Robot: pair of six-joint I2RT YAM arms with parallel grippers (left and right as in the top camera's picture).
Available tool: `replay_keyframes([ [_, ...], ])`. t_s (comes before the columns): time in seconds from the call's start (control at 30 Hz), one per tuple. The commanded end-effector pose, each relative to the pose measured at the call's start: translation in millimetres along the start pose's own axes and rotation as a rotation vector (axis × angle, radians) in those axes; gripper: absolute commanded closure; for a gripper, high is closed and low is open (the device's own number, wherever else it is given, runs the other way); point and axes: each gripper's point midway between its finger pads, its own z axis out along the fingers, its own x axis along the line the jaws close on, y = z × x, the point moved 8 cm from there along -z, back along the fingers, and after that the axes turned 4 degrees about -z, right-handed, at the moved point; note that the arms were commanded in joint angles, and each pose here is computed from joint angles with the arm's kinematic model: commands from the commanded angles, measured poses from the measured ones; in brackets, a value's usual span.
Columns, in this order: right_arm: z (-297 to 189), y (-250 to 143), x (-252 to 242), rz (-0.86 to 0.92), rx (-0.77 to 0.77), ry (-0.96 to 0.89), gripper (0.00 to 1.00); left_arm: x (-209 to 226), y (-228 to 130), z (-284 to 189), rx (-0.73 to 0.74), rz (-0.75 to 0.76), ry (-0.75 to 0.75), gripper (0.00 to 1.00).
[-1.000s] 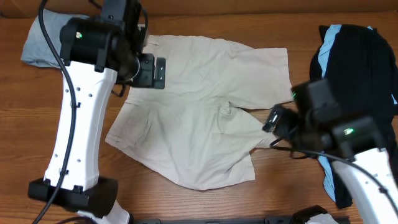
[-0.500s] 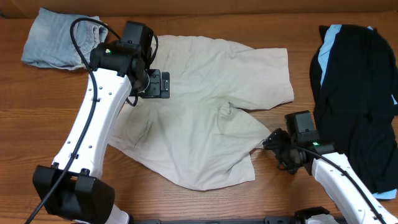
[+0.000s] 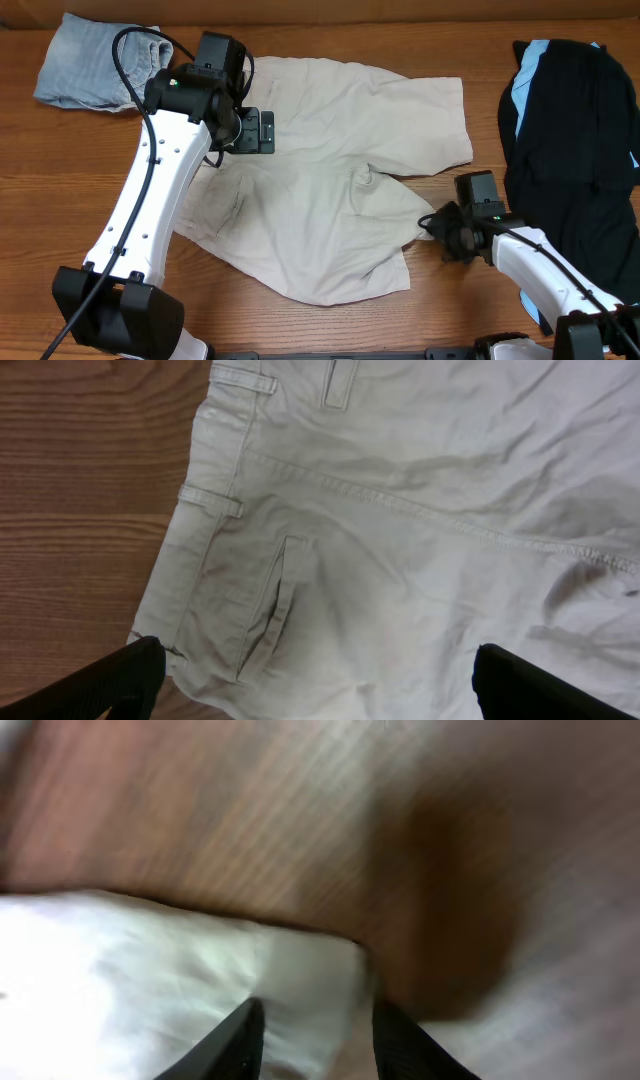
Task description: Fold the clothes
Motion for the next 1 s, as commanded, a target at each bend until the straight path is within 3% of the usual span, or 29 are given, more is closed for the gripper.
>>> replay_keyframes([
  [0.0,0,6,5,-0.062,-0.037,0.036,0.75,0,-3,-2,0.0,-0.01,-0.008,0.0],
  [0.03,0,8,7,-0.074,-0.045,0.045,0.93,0,-3,-2,0.001,-0.009,-0.008,0.0],
  [0.07,-1,9,9,-0.093,-0.053,0.051,0.96,0,-3,-2,0.003,-0.009,-0.007,0.0],
  [0.17,-11,17,18,-0.15,-0.071,0.067,0.96,1,-3,-2,0.004,-0.004,-0.006,0.0],
  [0.47,-144,71,76,-0.42,-0.164,0.091,0.96,2,-3,-2,0.003,0.062,0.002,0.0],
  [0.5,-152,74,81,-0.429,-0.186,0.106,0.84,2,-3,-2,0.003,0.062,0.002,0.0],
  [0.53,-154,75,82,-0.429,-0.193,0.11,0.5,2,-3,-2,0.003,0.062,0.002,0.0],
  [0.57,-155,74,82,-0.422,-0.184,0.112,0.0,2,-4,-2,0.005,0.062,0.002,0.0],
  [0.97,-130,10,45,-0.33,0.242,0.017,0.01,2,-1,-2,-0.01,0.08,0.014,0.0],
])
